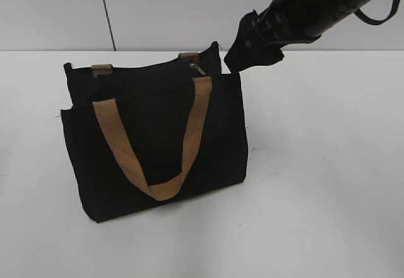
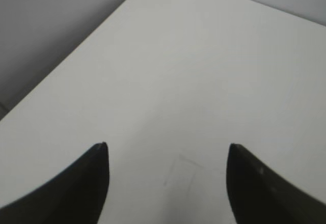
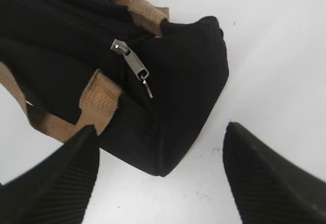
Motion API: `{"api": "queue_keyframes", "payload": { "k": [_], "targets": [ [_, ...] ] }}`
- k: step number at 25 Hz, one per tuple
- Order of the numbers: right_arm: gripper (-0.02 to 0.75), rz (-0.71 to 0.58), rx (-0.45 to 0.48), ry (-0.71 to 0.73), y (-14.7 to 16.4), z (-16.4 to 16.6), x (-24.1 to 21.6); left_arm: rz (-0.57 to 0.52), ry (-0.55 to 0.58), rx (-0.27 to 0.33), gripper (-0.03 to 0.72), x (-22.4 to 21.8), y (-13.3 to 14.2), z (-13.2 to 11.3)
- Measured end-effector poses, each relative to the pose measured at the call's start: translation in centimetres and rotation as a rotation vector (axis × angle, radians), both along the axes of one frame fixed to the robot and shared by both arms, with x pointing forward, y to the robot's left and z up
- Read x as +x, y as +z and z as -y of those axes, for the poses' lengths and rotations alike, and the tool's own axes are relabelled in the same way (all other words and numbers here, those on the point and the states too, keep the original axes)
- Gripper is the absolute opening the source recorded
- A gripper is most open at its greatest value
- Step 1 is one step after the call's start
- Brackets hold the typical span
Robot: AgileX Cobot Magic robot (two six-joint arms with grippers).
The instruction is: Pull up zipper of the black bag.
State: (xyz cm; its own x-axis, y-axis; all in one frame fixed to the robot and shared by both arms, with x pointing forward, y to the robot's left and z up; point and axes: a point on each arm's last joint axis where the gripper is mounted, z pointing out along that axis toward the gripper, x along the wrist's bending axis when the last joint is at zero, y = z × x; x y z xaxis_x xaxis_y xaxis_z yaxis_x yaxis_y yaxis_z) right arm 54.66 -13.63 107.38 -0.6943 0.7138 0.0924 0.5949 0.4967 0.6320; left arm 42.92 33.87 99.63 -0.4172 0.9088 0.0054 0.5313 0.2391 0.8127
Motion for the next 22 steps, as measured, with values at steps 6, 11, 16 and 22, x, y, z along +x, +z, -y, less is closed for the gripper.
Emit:
{"api": "queue_keyframes", "payload": {
  "k": [6, 11, 16, 22],
  "targets": [
    [0.582, -0.015, 0.0, -0.001, -0.1, 0.0, -0.1, -0.242, 0.094, -0.022, 0.538, -0.9, -1.7, -0.5],
    [0.582, -0.041, -0.004, -0.028, -0.2, 0.1, -0.2, -0.332, -0.144, -0.152, 0.538, 0.5, 0.4, 1.7],
    [0.582, -0.159, -0.055, -0.205, -0.8, 2.2, 0.1, -0.379, -0.297, -0.257, 0.538, 1.3, 3.3, 3.3],
    [0.579, -0.339, -0.132, -0.431, -1.5, 7.8, 0.5, -0.475, -0.324, -0.331, 0.538, 2.5, 5.5, 3.9]
  ]
}}
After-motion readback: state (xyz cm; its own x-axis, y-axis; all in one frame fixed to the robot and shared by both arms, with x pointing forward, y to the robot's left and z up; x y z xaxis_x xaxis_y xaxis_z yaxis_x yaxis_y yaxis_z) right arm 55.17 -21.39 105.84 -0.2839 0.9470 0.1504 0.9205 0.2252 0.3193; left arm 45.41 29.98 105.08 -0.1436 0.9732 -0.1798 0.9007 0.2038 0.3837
